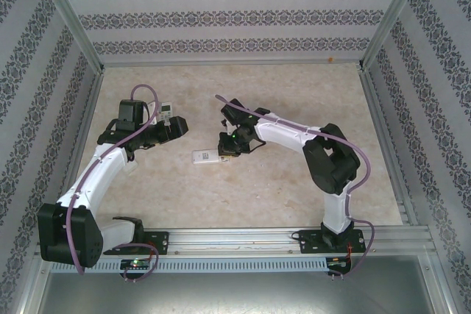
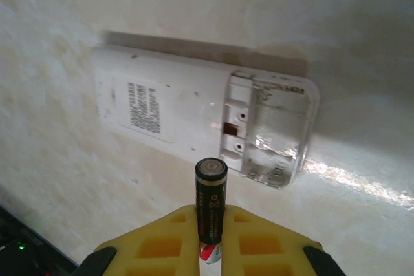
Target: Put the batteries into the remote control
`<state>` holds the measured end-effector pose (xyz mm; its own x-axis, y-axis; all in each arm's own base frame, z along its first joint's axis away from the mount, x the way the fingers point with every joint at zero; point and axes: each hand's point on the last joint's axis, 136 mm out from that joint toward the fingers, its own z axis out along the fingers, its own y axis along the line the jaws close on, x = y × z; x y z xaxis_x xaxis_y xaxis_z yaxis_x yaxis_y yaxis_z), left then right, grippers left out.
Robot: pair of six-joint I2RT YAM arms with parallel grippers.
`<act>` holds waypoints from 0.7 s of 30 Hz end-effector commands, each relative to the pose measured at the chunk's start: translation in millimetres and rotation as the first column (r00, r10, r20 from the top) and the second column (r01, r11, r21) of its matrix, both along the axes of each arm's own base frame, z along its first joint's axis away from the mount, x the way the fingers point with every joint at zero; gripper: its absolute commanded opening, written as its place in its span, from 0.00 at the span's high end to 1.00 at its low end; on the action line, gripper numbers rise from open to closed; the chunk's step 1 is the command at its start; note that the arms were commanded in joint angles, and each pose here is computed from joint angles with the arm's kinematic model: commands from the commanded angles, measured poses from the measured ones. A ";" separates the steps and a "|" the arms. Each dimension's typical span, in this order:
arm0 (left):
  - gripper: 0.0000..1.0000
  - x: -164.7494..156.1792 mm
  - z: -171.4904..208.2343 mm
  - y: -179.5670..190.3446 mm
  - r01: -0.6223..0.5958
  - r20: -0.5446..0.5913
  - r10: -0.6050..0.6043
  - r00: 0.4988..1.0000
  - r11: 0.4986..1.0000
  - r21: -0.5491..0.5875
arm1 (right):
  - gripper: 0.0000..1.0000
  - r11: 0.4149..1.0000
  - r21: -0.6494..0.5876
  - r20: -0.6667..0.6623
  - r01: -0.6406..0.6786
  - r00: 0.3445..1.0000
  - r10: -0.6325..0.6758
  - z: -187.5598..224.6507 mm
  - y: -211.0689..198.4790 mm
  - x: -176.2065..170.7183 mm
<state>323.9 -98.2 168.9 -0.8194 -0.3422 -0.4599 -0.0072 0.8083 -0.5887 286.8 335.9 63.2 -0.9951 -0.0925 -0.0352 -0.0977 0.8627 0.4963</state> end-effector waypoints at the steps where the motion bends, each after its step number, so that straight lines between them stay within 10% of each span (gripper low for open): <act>1: 0.00 0.3 5.1 0.8 0.006 0.020 -0.006 1.000 1.000 0.003 | 0.87 0.999 -0.048 -0.008 -0.003 1.000 0.003 -7.2 -6.1 0.1; 21: 0.00 6.8 3.3 0.9 0.002 0.012 -0.002 1.000 1.000 0.005 | 0.76 0.998 -0.062 -0.029 -0.008 1.000 0.007 -27.6 -1.2 8.4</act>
<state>324.9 -98.2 163.8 -0.8267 -0.3418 -0.4469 -0.0170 0.8091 -0.5874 290.0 334.1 33.0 -0.9957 -0.0925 0.0070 -0.0797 0.8915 0.4459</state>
